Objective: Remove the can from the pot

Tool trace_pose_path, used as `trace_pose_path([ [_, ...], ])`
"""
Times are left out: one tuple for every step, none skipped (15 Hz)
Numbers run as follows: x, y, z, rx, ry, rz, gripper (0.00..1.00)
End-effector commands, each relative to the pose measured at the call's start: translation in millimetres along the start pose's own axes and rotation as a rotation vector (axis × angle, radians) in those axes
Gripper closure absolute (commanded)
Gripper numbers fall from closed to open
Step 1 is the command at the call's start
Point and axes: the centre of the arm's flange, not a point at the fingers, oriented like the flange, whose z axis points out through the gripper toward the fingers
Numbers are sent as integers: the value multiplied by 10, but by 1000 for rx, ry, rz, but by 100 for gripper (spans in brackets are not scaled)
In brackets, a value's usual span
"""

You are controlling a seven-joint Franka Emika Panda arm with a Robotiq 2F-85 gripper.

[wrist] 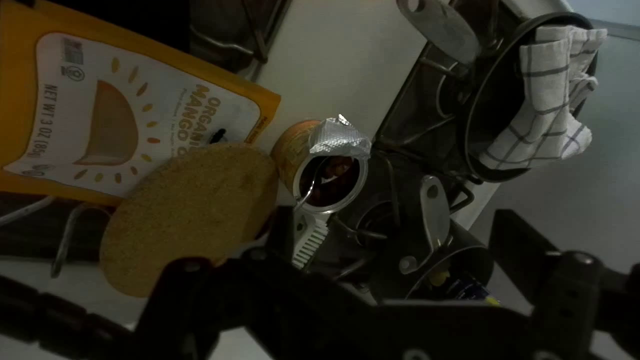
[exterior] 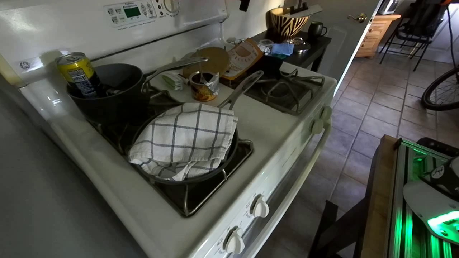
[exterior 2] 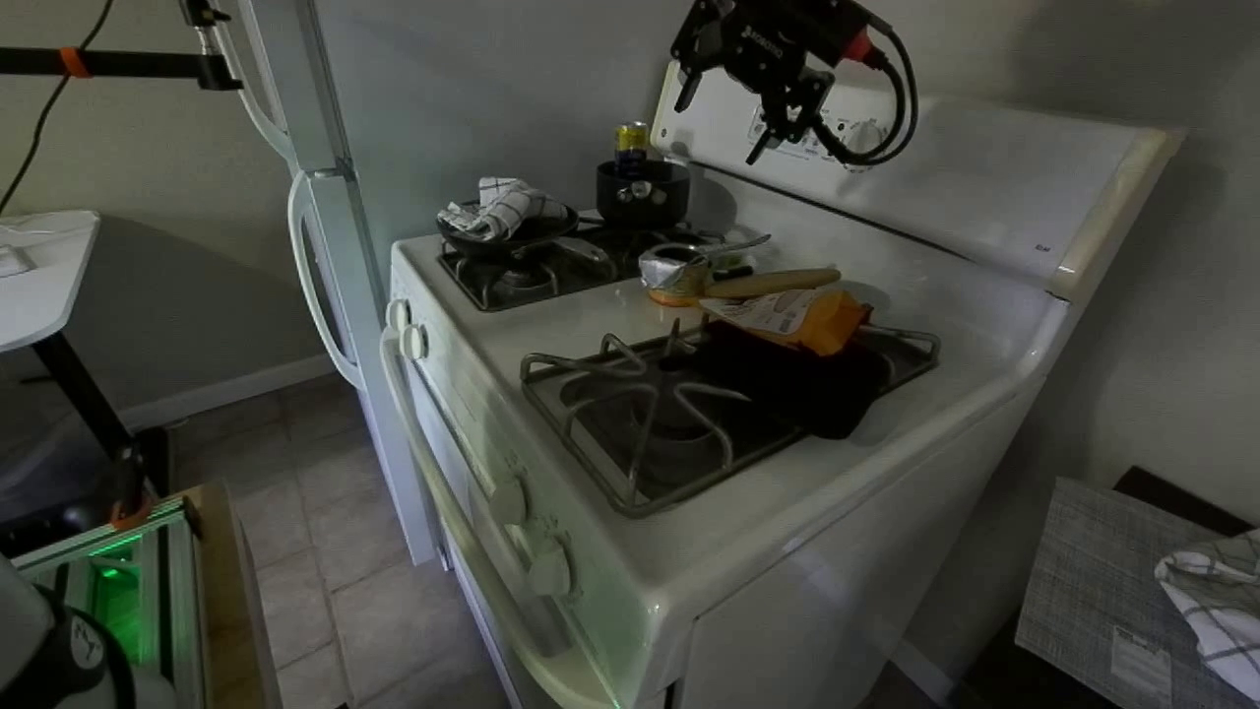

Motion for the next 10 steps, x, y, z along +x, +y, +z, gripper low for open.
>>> trace_pose_path([
  [-9, -14, -43, -3, 6, -1, 0],
  [-14, -25, -72, -5, 10, -2, 0],
  [-18, -31, -87, -6, 12, -3, 0],
  [-19, -33, -89, -6, 12, -3, 0],
  [-19, -33, -83, -5, 12, -3, 0],
  [-20, -33, -76, -4, 10, -3, 0],
  [6, -102, -35, 8, 6, -21, 0],
  [54, -250, 65, 25, -4, -55, 0],
  [100, -375, 140, 33, -11, -77, 0],
  [167, -572, 282, 35, -15, -113, 0],
])
